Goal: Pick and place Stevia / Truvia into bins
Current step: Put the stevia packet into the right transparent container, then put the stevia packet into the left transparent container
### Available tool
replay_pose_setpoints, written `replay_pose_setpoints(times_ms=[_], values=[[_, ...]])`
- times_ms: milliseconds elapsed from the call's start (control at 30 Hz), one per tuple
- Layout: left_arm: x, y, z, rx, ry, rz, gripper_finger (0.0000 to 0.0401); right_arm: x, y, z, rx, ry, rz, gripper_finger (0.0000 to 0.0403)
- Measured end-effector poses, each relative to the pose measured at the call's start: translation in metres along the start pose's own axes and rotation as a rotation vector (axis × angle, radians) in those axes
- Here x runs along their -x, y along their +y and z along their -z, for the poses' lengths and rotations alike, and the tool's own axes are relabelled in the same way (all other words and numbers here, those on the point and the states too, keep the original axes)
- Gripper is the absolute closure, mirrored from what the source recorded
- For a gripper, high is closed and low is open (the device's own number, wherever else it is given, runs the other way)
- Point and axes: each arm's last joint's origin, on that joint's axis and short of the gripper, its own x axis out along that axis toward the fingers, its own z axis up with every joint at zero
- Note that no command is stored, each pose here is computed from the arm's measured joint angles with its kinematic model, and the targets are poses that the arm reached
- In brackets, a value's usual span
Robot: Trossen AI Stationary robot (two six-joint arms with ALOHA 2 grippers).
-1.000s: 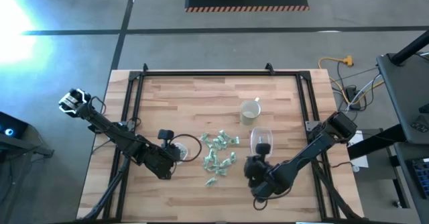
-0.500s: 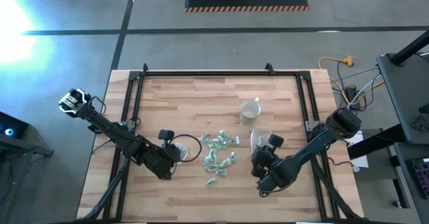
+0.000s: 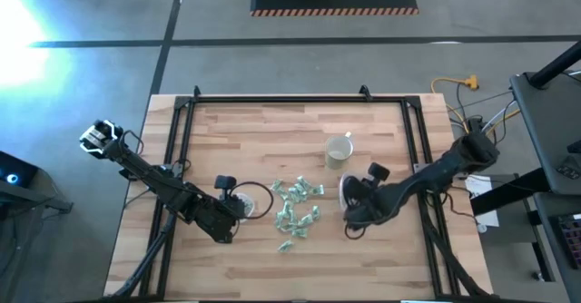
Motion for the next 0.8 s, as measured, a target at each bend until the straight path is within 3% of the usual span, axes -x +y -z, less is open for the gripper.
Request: replay_pose_setpoints(times_ms=[133, 267, 567, 800], values=[[0.000, 0.000, -0.001, 0.003, -0.006, 0.003, 0.0317, 0.002, -0.003, -0.001, 0.012, 0.020, -0.116, 0.0389], [0.000, -0.001, -0.002, -0.002, -0.021, 0.010, 0.0317, 0.008, -0.005, -0.007, 0.039, -0.065, -0.216, 0.0369], [0.001, -0.005, -0.013, -0.133, -0.130, 0.036, 0.0317, 0.006, -0.009, -0.005, 0.033, -0.073, -0.226, 0.0296], [-0.003, -0.009, -0.022, -0.243, -0.269, 0.072, 0.0317, 0.017, -0.006, -0.011, 0.044, -0.077, -0.283, 0.0272]])
